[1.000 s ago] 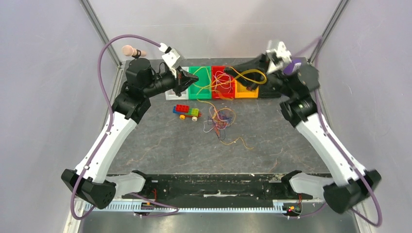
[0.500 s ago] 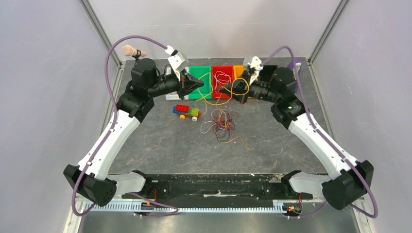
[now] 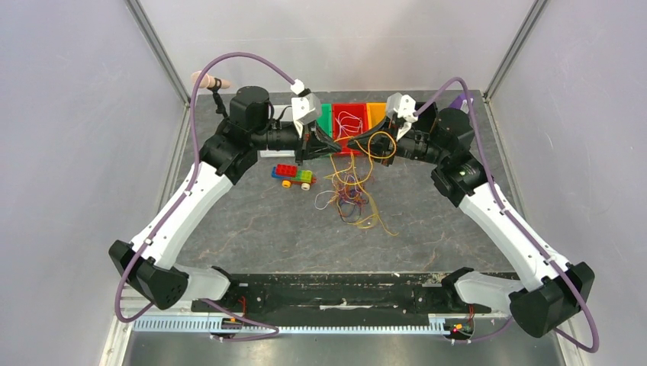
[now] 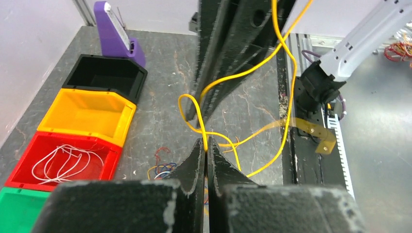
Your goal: Untangle the cables
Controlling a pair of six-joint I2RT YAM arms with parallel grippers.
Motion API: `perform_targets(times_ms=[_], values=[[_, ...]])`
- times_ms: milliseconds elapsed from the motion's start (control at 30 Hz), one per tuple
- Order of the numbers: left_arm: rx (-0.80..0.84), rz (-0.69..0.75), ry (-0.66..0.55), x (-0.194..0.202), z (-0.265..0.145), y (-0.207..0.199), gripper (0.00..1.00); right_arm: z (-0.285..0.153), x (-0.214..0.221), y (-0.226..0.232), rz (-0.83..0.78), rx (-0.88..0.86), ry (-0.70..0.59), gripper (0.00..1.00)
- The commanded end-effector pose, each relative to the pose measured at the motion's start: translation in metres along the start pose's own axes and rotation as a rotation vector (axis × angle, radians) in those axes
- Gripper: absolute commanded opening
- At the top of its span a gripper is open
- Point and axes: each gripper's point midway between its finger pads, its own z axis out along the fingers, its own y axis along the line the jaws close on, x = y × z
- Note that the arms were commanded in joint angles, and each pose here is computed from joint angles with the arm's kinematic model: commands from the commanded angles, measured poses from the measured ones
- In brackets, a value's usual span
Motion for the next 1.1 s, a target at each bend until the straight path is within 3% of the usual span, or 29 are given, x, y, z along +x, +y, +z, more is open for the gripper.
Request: perform_targets(times_ms=[0,67,167,267,467,633,767,900,1000,1067], values=[[0.075,0.075,-0.004,-0.010,-0.005,-0.015,0.02,-0.009,-0.018,-0.013,-0.147,0.086,0.004,0.11],[0.085,0.067,-0.001,-0.006,-0.005,-0.018,0.02,-0.011,-0.016,-0.015,-0.161,0.101,0.015,0.14],[0.106,0.050,0.007,-0.003,-0.003,-0.020,0.02,-0.011,-0.013,-0.015,-0.167,0.097,0.021,0.27],[0.126,0.035,0.019,-0.001,0.000,-0.020,0.02,-0.010,-0.013,-0.010,-0.168,0.063,0.017,0.47],[0.181,0.046,0.024,-0.003,0.005,-0.025,0.02,-0.005,-0.010,-0.007,-0.168,0.025,0.015,0.54],[0.261,0.036,0.052,0.002,0.009,-0.034,0.02,-0.005,-0.012,0.005,-0.213,-0.052,0.006,0.48],[0.300,0.038,0.057,0.001,0.011,-0.036,0.02,-0.004,-0.005,0.013,-0.212,-0.111,0.034,0.31],[0.307,0.061,0.045,-0.006,0.009,-0.039,0.02,-0.004,0.004,0.012,-0.214,-0.128,0.072,0.35],[0.333,0.072,0.052,-0.006,0.010,-0.047,0.02,-0.003,0.003,0.018,-0.208,-0.163,0.060,0.30],[0.331,0.077,0.057,-0.006,0.009,-0.047,0.02,-0.002,0.003,0.021,-0.200,-0.177,0.059,0.13]])
